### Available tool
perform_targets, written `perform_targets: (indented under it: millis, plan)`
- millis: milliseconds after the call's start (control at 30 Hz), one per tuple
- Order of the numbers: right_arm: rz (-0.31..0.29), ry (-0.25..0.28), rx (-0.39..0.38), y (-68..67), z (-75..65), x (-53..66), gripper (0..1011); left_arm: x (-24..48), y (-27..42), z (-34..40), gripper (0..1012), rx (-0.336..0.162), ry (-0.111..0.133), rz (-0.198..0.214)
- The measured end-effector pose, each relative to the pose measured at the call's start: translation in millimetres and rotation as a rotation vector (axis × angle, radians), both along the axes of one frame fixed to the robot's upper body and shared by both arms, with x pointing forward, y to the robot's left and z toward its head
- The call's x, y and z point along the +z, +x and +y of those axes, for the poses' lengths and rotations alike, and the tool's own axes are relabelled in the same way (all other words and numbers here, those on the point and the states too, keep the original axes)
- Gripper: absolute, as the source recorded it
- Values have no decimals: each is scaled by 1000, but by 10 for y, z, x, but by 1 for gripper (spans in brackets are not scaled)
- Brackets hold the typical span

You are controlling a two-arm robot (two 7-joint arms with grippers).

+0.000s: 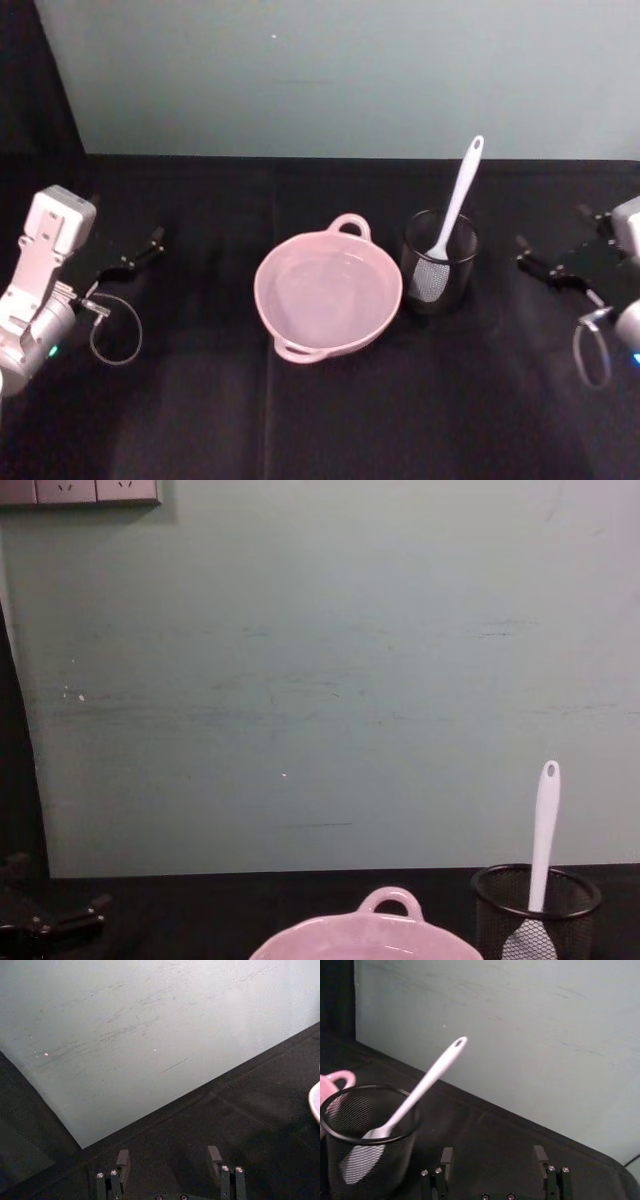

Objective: Use the one hand to pick up the spoon and stir the clear water in the bowl.

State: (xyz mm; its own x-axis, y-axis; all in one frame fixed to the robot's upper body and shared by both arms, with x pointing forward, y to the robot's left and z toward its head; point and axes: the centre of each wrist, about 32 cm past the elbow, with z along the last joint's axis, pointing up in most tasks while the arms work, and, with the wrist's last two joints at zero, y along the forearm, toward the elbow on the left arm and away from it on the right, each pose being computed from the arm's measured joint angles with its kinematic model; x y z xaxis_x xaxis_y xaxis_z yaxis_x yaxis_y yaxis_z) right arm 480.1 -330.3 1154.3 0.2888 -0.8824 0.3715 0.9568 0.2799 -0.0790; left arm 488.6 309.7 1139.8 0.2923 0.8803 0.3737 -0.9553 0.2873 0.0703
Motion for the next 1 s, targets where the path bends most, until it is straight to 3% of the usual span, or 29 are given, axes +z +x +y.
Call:
perform_targets:
  millis: [133, 233, 367, 467, 600, 700, 767, 1000]
  plan:
    - [16, 54, -2, -71, -147, 125, 1002, 0, 0, 0, 1011, 0, 0, 0]
    - [48, 171, 11, -116, -251, 262, 1002, 0, 0, 0, 1011, 0, 0, 0]
    - [84, 289, 33, -113, -289, 373, 1002, 0, 0, 0, 1011, 0, 0, 0]
    - [165, 481, 79, -54, -315, 488, 1002, 0, 0, 0, 1011, 0, 0, 0]
    - [240, 630, 127, 60, -309, 570, 1002, 0, 0, 0, 1011, 0, 0, 0]
    - [278, 689, 148, 144, -301, 605, 1003, 0, 0, 0, 1011, 0, 0, 0]
    - [329, 747, 171, 268, -275, 618, 1003, 0, 0, 0, 1011, 0, 0, 0]
    - [399, 784, 214, 528, -171, 590, 1002, 0, 0, 0, 1011, 0, 0, 0]
